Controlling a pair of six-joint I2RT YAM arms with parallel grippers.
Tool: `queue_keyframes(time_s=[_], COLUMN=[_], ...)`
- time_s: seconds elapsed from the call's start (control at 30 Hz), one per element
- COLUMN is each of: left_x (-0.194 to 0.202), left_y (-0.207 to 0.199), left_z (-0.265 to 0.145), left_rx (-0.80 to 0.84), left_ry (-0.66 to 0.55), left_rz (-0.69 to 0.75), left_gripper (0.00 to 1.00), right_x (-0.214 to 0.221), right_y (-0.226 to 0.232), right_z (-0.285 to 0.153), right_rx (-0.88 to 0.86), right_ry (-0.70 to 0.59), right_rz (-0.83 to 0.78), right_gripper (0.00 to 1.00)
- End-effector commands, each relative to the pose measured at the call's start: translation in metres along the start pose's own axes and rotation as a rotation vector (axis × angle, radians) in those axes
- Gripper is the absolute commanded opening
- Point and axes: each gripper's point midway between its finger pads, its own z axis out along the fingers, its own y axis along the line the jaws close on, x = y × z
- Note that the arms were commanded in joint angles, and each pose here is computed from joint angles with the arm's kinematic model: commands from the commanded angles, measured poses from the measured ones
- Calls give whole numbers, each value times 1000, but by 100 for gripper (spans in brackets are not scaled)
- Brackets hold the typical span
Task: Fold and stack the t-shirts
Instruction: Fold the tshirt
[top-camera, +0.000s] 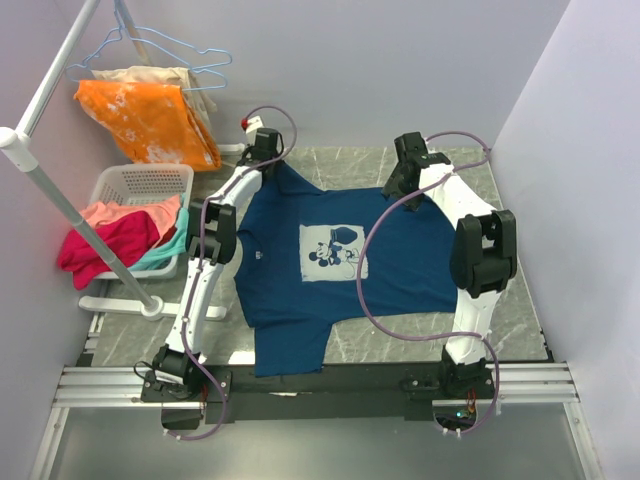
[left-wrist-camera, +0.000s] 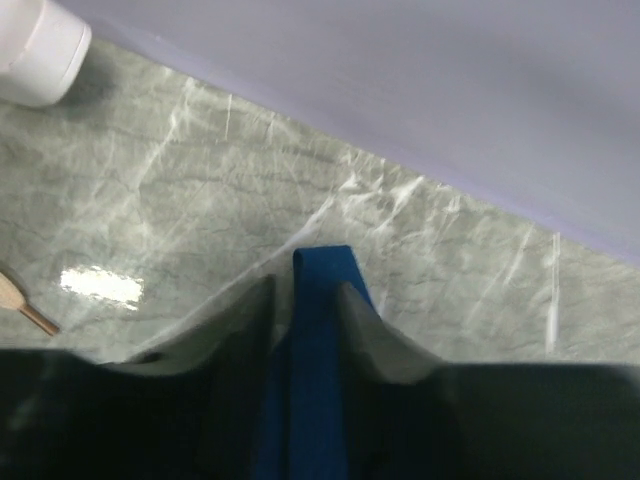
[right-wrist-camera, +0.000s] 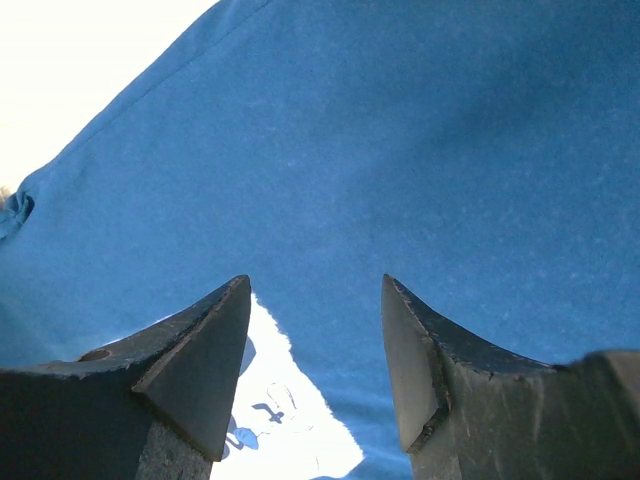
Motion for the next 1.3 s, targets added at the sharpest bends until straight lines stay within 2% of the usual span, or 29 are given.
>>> queue_keyframes(time_s=[0.0,0.1,0.23,0.3,0.33,0.4,0.47,0.6,0.63,0.73,0.9,1.1,1.2,1.27], left_x=[-20,-18,-19,-16,-16,-16,-17,-17,-14,-13,-9,-8,-7,-8], left_y=[-14,-15,-22,-21,-21,-21,-21,-22,-24,-23,-18,-10,-6,-7], left_z=[-10,-10,-11,-8,-8,-8,-9,-12,-13,-16,-19,-21,-21,-21], left_rx=[21,16,28,26,23,26,22,10,8,-13,-42,-85,-103,-101], left_ry=[-36,-29,-34,-30,-29,-30,-31,-38,-37,-38,-25,-21,-16,-16], left_rz=[-11,-21,-27,-28,-28,-28,-19,14,23,48,52,43,44,44], left_gripper=[47,56,57,49,39,26,23,29,38,51,53,44,37,29], right_x=[-12,-12,-14,-15,-15,-16,-18,-19,-20,-18,-18,-17,-16,-16], right_y=[2,3,4,4,4,3,3,3,3,2,2,0,-1,-2], right_z=[-24,-25,-25,-25,-26,-26,-28,-31,-31,-30,-32,-34,-35,-34], right_rx=[-36,-41,-43,-45,-44,-44,-48,-55,-57,-58,-62,-65,-69,-68], right_ry=[-46,-46,-46,-48,-47,-50,-54,-60,-62,-55,-60,-60,-61,-62], right_rz=[11,12,13,13,15,18,22,28,30,29,28,30,30,31], right_gripper=[62,62,62,61,61,61,61,61,61,61,61,61,60,60])
